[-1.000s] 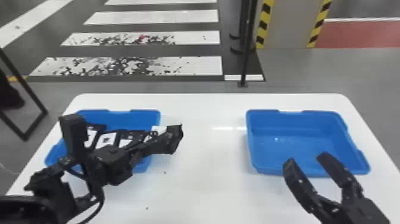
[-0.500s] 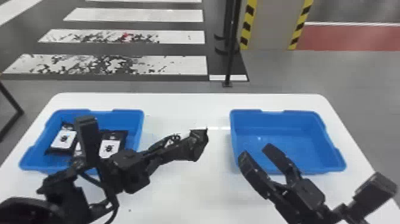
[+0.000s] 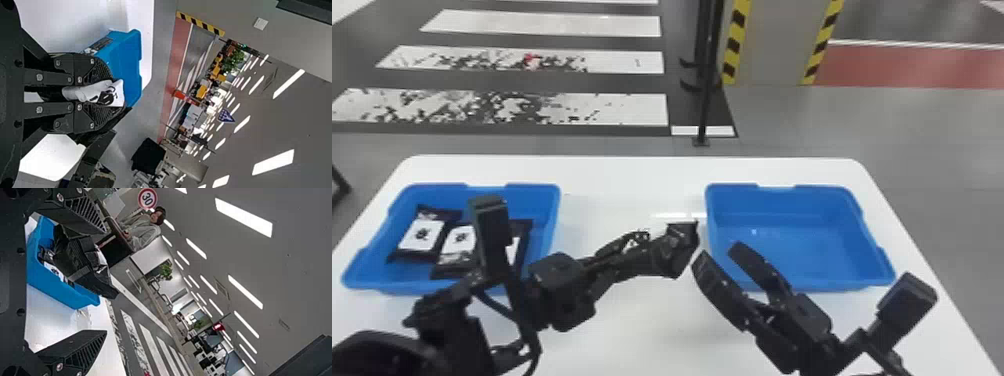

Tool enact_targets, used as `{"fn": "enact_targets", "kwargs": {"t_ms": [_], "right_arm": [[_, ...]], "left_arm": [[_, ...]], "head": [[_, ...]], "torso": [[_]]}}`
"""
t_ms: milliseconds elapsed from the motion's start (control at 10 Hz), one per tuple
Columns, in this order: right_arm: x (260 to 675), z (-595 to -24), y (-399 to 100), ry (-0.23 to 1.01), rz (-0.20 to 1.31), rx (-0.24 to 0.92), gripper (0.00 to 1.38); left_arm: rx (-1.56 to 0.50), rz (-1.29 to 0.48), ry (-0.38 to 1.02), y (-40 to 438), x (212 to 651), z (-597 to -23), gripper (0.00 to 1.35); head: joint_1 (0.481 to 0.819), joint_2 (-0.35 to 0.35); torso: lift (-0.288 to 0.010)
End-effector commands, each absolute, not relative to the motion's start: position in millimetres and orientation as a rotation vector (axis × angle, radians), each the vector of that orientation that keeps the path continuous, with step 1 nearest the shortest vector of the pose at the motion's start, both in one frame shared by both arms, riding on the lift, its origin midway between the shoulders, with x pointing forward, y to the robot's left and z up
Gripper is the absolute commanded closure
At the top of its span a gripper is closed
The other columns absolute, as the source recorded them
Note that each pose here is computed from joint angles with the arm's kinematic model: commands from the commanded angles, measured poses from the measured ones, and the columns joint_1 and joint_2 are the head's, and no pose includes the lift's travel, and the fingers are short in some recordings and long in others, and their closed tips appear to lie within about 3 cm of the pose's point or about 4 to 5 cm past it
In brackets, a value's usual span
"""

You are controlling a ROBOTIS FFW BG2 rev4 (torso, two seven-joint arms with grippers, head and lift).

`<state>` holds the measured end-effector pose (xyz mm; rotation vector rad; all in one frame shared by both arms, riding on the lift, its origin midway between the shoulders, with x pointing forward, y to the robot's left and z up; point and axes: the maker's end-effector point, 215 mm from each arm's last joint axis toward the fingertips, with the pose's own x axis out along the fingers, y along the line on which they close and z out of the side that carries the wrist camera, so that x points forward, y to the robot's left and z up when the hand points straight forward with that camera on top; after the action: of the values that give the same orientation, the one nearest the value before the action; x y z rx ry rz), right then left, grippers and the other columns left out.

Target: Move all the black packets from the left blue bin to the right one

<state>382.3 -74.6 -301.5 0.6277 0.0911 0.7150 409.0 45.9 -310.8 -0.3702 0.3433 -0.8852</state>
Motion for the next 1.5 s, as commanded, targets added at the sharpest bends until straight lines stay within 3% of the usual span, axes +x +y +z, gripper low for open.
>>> {"fn": "enact_targets", "kwargs": {"t_ms": [0, 200, 300, 400, 600, 900, 1000, 1200, 1300, 1400], "right_arm": [[381.2, -303.6, -60.7, 0.117, 0.747, 0.651, 0.13], [384.7, -303.2, -48.1, 0.122, 0.774, 0.687, 0.13], [388.4, -305.4, -47.4, 0.125, 0.774, 0.706, 0.32], [391.0, -303.5, -50.2, 0.114, 0.764, 0.726, 0.79], [391.4, -304.0, -49.3, 0.122, 0.758, 0.744, 1.27], [388.6, -301.3, -43.7, 0.121, 0.767, 0.784, 1.28], [388.5, -301.3, -44.0, 0.121, 0.767, 0.794, 1.28], [396.2, -307.2, -51.4, 0.123, 0.751, 0.791, 1.28], [405.8, -312.2, -61.5, 0.123, 0.735, 0.777, 1.28], [416.7, -315.3, -70.4, 0.121, 0.725, 0.75, 1.28]], "left_arm": [[-0.384, -0.916, 0.343, 33.1, 404.6, -308.2, 1.16], [-0.398, -0.946, 0.359, 19.5, 398.5, -310.5, 1.16], [-0.403, -0.953, 0.365, 15.9, 396.4, -312.5, 1.16], [-0.406, -0.956, 0.367, 14.6, 395.5, -312.8, 1.16], [-0.404, -0.955, 0.36, 15.0, 397.1, -310.8, 1.16], [-0.408, -0.956, 0.348, 13.6, 397.1, -307.8, 1.16], [-0.419, -0.949, 0.329, 13.9, 398.2, -304.5, 1.07], [-0.458, -0.913, 0.318, 25.8, 398.3, -307.8, 0.18], [-0.466, -0.893, 0.311, 33.0, 399.3, -309.3, 0.07], [-0.473, -0.876, 0.298, 40.5, 401.4, -308.3, 0.14]], "head": [[0.695, -0.042], [0.695, -0.039], [0.695, -0.04], [0.695, -0.041], [0.695, -0.052], [0.695, -0.048], [0.695, -0.046], [0.695, -0.043], [0.695, -0.039], [0.695, -0.036]], "torso": [[-0.14], [-0.14], [-0.14], [-0.14], [-0.14], [-0.14], [-0.14], [-0.14], [-0.14], [-0.14]]}}
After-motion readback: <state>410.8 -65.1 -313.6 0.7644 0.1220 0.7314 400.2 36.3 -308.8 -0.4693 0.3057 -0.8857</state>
